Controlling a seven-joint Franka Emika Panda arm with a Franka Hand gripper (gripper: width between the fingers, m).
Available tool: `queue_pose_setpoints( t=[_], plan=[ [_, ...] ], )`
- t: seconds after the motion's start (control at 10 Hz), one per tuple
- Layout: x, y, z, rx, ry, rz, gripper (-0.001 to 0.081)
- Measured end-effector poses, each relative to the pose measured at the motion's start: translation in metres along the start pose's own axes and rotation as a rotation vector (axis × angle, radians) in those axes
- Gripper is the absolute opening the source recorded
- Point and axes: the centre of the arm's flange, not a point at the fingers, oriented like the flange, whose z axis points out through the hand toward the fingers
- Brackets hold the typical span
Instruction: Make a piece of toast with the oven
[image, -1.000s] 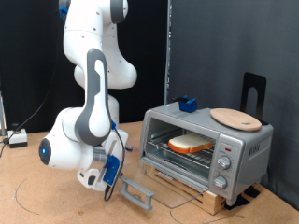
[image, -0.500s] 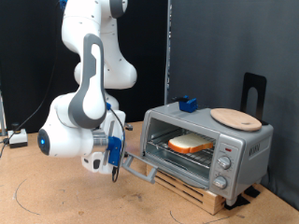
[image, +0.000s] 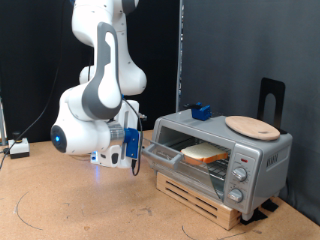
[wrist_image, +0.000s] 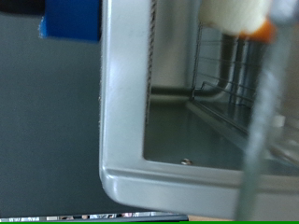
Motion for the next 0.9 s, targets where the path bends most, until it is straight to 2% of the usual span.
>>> queue_pose_setpoints(
  t=[0.4, 0.6, 0.8, 0.9],
  plan=[
    [-0.017, -0.013, 0.044, -0.044, -0.004, 0.078, 0.0809],
    [-0.024, -0.016, 0.067, -0.05, 0.016, 0.075, 0.0809],
    [-0.026, -0.018, 0.072, -0.041, 0.079, 0.063, 0.0809],
    [-0.025, -0.017, 0.065, -0.044, 0.116, 0.068, 0.0809]
  ],
)
